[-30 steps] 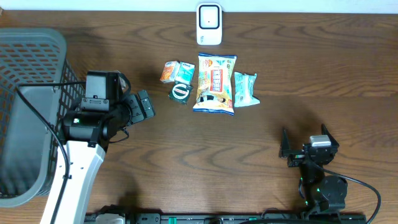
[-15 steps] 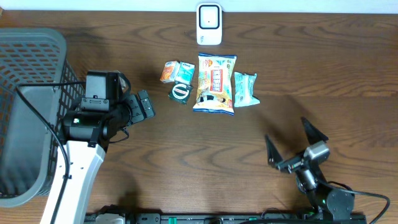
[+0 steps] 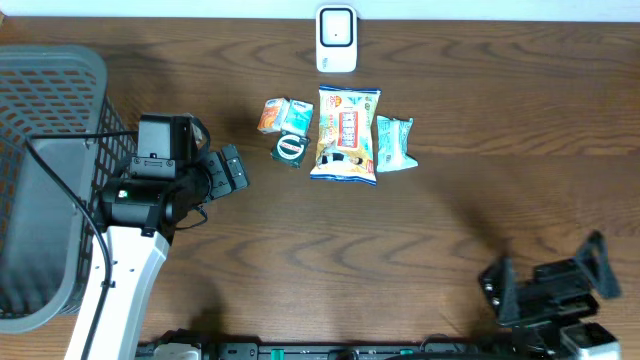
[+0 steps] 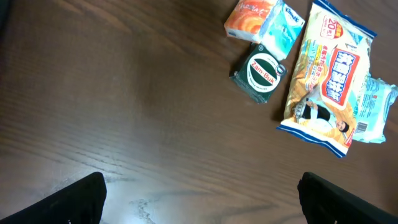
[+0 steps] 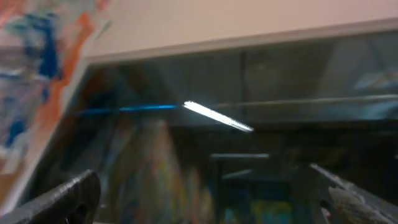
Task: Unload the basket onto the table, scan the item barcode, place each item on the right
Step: 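Reach the right gripper toward the green wet-wipe pack right of the snack bag, then grasp the green wet-wipe pack with the right gripper and lift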
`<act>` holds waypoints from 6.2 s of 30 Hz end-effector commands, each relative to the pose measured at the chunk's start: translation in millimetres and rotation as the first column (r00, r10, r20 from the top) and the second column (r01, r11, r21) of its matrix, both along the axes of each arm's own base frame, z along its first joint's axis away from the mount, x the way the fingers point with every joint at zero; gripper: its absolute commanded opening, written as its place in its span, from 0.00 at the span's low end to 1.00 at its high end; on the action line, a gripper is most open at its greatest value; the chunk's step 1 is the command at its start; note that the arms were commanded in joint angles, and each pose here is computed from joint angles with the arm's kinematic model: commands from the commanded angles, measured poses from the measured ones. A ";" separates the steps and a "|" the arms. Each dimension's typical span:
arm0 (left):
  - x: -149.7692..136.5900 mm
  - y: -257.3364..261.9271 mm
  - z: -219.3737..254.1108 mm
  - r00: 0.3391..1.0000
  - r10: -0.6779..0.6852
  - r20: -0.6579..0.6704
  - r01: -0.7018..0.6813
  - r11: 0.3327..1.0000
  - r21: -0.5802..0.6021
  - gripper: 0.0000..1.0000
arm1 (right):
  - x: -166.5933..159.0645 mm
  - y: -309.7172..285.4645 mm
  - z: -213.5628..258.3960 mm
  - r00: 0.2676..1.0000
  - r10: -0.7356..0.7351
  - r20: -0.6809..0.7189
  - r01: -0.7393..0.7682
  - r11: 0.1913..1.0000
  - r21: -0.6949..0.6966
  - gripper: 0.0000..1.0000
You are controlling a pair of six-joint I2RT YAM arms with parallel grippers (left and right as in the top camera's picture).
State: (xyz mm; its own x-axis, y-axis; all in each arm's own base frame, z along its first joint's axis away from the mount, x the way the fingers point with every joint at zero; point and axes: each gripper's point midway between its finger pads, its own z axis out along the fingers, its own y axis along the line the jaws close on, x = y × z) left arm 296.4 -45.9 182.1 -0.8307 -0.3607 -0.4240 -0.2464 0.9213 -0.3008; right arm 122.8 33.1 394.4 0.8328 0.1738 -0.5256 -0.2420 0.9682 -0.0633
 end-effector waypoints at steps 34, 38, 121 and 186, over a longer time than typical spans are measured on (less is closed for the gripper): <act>1.9 4.0 1.4 1.000 0.011 0.003 -0.011 1.000 0.013 0.98 | 269.3 132.6 -232.8 -0.433 0.326 -0.840 -0.498 0.691 0.525 0.99; 1.8 4.0 1.4 1.000 0.011 0.002 -0.011 1.000 0.013 0.98 | 268.7 137.4 -236.0 -0.420 0.299 -0.857 -0.522 0.693 0.498 0.99; 1.9 3.9 1.4 1.000 0.010 0.003 -0.011 1.000 0.012 0.98 | 303.2 98.5 -382.5 -0.677 0.065 -0.733 -0.138 0.967 0.213 0.01; 1.9 4.0 1.4 1.000 0.011 0.003 -0.011 1.000 0.013 0.98 | 305.2 119.2 -288.5 -0.641 0.390 -0.662 -0.282 0.682 0.675 0.01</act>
State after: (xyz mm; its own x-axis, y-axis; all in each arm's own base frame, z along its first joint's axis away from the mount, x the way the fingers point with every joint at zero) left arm 296.5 -45.9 181.3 -0.8320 -0.3605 -0.4216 -0.2474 0.9214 -0.2998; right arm 430.7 143.5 40.1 -0.9749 0.1591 -0.1555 -0.0098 0.6678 0.7443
